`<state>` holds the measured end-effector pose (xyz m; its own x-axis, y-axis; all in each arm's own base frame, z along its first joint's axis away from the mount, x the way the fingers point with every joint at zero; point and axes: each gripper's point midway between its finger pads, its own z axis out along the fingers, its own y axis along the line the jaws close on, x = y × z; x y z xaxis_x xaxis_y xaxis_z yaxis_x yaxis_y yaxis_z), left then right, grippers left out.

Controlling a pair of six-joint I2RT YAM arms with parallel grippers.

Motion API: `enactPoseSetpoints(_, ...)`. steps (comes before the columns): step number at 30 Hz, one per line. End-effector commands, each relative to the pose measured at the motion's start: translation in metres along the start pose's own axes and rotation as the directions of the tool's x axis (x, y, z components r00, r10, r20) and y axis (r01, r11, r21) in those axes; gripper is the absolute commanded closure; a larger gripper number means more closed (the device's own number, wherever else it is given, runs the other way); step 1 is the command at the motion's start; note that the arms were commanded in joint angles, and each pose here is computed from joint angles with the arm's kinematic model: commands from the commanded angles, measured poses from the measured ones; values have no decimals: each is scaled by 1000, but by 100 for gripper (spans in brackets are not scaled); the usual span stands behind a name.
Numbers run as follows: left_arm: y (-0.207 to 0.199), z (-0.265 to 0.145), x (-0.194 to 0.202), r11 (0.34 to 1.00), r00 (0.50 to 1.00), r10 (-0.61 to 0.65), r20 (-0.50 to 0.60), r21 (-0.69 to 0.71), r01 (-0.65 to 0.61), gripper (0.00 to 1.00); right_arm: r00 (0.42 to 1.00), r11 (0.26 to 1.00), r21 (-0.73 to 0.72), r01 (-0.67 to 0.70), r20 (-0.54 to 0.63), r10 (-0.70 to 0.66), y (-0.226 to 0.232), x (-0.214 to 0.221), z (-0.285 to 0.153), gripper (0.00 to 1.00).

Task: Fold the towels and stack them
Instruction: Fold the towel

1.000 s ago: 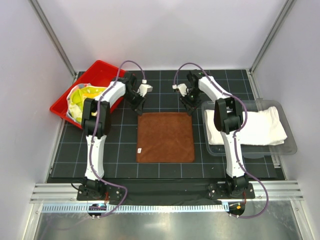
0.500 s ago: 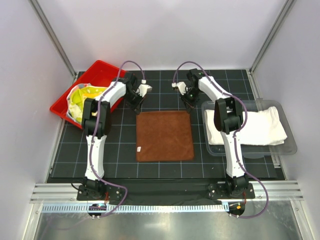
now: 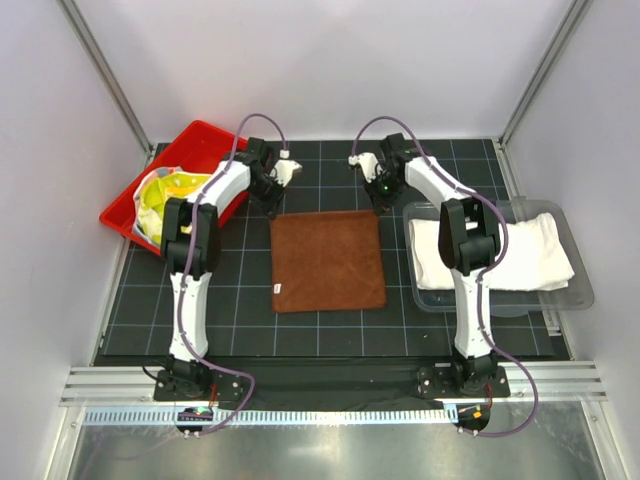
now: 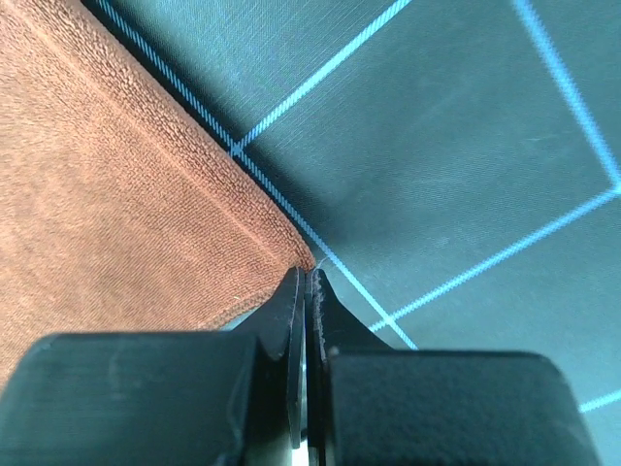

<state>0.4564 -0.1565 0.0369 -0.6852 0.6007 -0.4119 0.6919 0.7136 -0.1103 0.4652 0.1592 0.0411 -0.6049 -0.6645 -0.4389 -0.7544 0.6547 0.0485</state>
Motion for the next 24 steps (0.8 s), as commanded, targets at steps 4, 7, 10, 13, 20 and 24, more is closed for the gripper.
enactPoseSetpoints(4, 10, -57, -42, 994, 988, 37, 149, -111, -20, 100, 986, 992, 123, 15, 161, -35, -19, -41, -42, 99)
enactPoseSetpoints(7, 9, -63, -43, 993, 987, 42, 156, -120, -23, 100, 985, 990, 139, 11, 169, -35, -20, -42, -48, 99)
enactPoseSetpoints(10, 7, -66, -38, 991, 988, 41, 146, -130, -22, 100, 983, 988, 152, 6, 179, -34, -20, -42, -52, 99)
enactPoseSetpoints(13, 4, -75, -37, 990, 987, 40, 159, -138, -18, 100, 979, 984, 176, 3, 200, -39, -19, -45, -66, 99)
enactPoseSetpoints(20, -7, -89, -36, 988, 983, 38, 179, -154, -10, 100, 969, 975, 219, -31, 245, -24, -14, -43, -90, 99)
enactPoseSetpoints(24, -19, -89, -33, 990, 983, 37, 179, -142, -11, 100, 965, 976, 211, -49, 260, -8, -2, -34, -96, 99)
